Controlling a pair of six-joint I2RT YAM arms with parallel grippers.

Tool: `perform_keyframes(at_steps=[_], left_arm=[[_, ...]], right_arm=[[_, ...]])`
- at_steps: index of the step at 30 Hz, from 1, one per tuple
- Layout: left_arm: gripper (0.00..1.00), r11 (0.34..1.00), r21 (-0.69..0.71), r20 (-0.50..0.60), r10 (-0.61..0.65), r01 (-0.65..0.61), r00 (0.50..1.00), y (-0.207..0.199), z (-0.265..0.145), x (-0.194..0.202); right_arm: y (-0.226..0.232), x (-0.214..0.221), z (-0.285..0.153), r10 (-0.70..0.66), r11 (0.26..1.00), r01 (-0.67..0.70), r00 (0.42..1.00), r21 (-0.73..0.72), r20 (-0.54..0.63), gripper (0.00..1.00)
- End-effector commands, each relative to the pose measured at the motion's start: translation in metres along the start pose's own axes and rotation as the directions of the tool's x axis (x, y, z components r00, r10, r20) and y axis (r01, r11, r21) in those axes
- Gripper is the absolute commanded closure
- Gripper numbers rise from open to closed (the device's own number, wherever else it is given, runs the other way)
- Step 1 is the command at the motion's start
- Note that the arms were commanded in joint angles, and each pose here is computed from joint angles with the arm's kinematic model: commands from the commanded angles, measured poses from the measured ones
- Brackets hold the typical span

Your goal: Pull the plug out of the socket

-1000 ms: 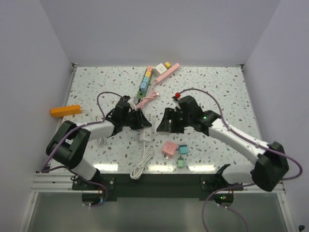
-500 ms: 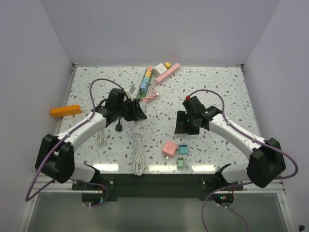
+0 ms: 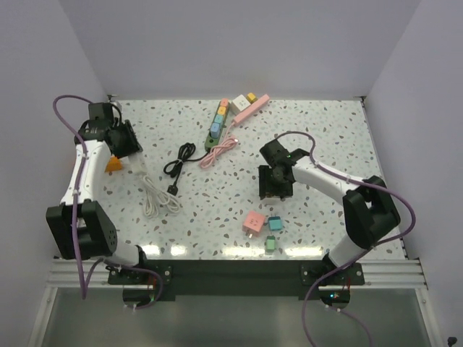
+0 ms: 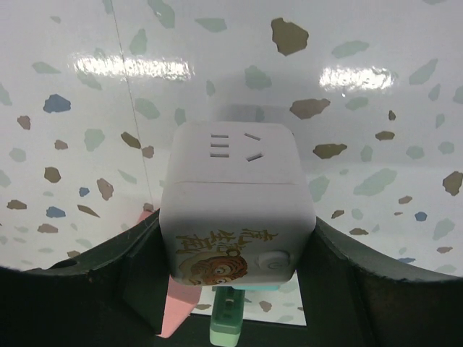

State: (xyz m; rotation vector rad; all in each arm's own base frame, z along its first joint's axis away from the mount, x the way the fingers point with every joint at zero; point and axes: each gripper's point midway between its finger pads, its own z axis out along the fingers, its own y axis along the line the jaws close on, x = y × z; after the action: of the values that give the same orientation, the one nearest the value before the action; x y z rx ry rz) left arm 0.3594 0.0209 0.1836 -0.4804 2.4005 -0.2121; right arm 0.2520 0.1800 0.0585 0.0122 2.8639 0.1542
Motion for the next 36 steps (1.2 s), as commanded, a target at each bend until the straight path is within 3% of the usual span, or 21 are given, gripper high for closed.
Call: perform_keyframes(at_steps=[1, 9, 12, 14, 15, 16, 17, 18, 19, 21, 22, 25, 29, 32, 36], left_arm=[[1.00, 0.994, -0.095, -0.093, 0.047, -0.056, 0.995, 0.034, 0.020, -0.002], [0.97, 0.966, -0.256, -0.136, -0.014, -0.022, 0.991, 0.088, 0.090, -0.036], [0.86, 0.962, -0.271, -0.197, -0.020, -0.035, 0.980, 0.095, 0.117, -0.040], [0.65, 0.954, -0.295, -0.225, -0.021, -0.048, 0.974, 0.102, 0.130, -0.037], [0.57, 0.951, -0.304, -0.227, -0.024, -0.048, 0.973, 0.105, 0.132, -0.036], [0.42, 0.947, -0.318, -0.238, -0.038, -0.041, 0.971, 0.107, 0.135, -0.031], [0.36, 0.947, -0.319, -0.240, -0.043, -0.037, 0.970, 0.108, 0.135, -0.029], [0.31, 0.953, -0.302, -0.234, -0.049, -0.024, 0.971, 0.104, 0.135, -0.029], [0.22, 0.956, -0.294, -0.216, -0.050, -0.016, 0.975, 0.101, 0.129, -0.032], [0.13, 0.962, -0.274, -0.203, -0.058, 0.000, 0.977, 0.096, 0.123, -0.030], [0.03, 0.964, -0.266, -0.183, -0.056, 0.005, 0.981, 0.093, 0.113, -0.032], [0.00, 0.971, -0.237, -0.128, -0.051, 0.019, 0.991, 0.080, 0.087, -0.039], [0.00, 0.982, -0.185, -0.057, -0.052, 0.040, 0.997, 0.065, 0.061, -0.039], [0.00, 0.989, -0.135, -0.041, -0.064, 0.058, 0.997, 0.049, 0.044, -0.030], [0.00, 0.999, 0.017, 0.057, -0.039, 0.038, 0.998, 0.004, 0.004, -0.032]], right_arm=[[0.009, -0.027, 0.000, -0.021, 1.000, 0.021, 0.998, -0.005, 0.055, 1.00], [0.006, -0.034, 0.019, -0.022, 0.999, 0.020, 0.999, 0.041, 0.036, 1.00], [0.002, -0.035, 0.022, -0.011, 0.998, 0.009, 1.000, 0.065, 0.029, 1.00], [0.003, -0.033, 0.018, -0.008, 0.998, 0.007, 1.000, 0.063, 0.021, 1.00], [0.003, -0.033, 0.014, -0.008, 0.998, 0.007, 1.000, 0.059, 0.024, 0.96], [0.003, -0.031, 0.011, -0.006, 0.999, 0.005, 1.000, 0.054, 0.021, 0.91], [0.002, -0.030, 0.007, -0.006, 0.999, 0.005, 1.000, 0.052, 0.021, 0.84], [0.001, -0.029, -0.003, -0.004, 0.999, 0.003, 1.000, 0.050, 0.027, 0.60], [0.000, -0.029, -0.009, -0.001, 0.999, -0.001, 0.999, 0.049, 0.034, 0.51], [-0.007, -0.028, -0.028, 0.010, 0.998, -0.013, 0.998, 0.065, 0.055, 0.38], [-0.009, -0.031, -0.036, 0.022, 0.997, -0.027, 0.997, 0.072, 0.072, 0.28], [-0.009, -0.038, -0.061, 0.053, 0.996, -0.061, 0.991, 0.069, 0.119, 0.15], [-0.005, -0.045, -0.078, 0.069, 0.996, -0.077, 0.988, 0.053, 0.137, 0.05], [-0.004, -0.046, -0.080, 0.070, 0.996, -0.078, 0.989, 0.050, 0.130, 0.04], [0.036, -0.078, -0.081, 0.105, 0.989, -0.078, 0.970, -0.128, 0.219, 0.07]])
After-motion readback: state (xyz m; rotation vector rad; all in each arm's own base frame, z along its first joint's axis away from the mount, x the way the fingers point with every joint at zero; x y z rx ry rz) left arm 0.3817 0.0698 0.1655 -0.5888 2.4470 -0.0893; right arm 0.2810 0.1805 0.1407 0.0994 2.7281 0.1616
